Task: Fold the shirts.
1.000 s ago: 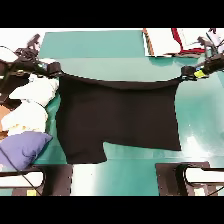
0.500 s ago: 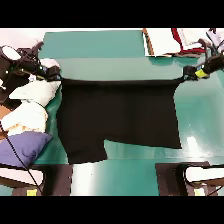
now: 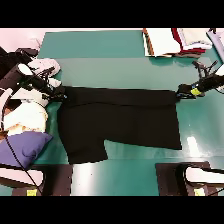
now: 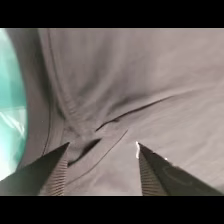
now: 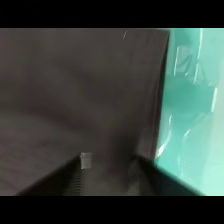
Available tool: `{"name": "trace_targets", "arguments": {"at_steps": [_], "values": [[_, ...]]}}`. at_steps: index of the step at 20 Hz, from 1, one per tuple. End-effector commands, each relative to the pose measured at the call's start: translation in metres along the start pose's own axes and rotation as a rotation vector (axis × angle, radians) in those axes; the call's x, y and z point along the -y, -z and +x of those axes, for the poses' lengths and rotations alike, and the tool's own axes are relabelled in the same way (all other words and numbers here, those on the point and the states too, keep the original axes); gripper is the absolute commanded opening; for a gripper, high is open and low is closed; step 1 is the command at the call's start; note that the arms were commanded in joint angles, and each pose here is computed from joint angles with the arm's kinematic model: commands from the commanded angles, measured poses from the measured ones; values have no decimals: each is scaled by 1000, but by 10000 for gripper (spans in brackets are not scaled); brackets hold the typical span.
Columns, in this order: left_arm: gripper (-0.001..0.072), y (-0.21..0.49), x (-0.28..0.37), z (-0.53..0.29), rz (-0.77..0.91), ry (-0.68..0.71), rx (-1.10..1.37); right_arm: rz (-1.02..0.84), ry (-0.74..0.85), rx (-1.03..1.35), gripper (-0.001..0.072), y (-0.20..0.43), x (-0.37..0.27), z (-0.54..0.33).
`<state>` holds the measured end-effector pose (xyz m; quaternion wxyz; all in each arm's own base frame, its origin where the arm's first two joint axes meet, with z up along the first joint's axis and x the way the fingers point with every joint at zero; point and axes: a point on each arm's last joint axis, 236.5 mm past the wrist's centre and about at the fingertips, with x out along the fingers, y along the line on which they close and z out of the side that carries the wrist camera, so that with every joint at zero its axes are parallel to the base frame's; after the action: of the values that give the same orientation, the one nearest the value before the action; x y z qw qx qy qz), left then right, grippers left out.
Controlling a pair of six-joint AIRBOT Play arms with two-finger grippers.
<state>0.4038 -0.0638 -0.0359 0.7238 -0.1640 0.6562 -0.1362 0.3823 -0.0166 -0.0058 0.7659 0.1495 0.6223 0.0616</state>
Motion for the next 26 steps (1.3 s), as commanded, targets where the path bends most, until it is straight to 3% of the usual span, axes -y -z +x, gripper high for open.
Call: {"name": "trace_targets", "arguments": {"at_steps": [1,5,11,18,22,23,25,26], "values": [[497,20,-8,-20,-11,-75,-32,21,-76,15,406,8,-20,-8],[497,91,-12,-57,13,-172,8,-17,-67,105,406,30,-36,-45],[497,226,-20,-10,-139,-135,-72,-52,-56,228,406,41,-48,-78],[497,228,8,34,-244,71,-1,-59,-57,236,406,44,-51,-83],[495,229,11,36,-255,84,-4,-61,-61,209,406,50,-52,-82],[414,231,11,36,-254,85,-13,-59,-62,195,406,53,-51,-81],[54,233,13,35,-228,90,-21,-46,-62,154,406,63,-46,-81],[25,231,15,31,-200,94,-21,-31,-60,133,406,69,-42,-80]]}}
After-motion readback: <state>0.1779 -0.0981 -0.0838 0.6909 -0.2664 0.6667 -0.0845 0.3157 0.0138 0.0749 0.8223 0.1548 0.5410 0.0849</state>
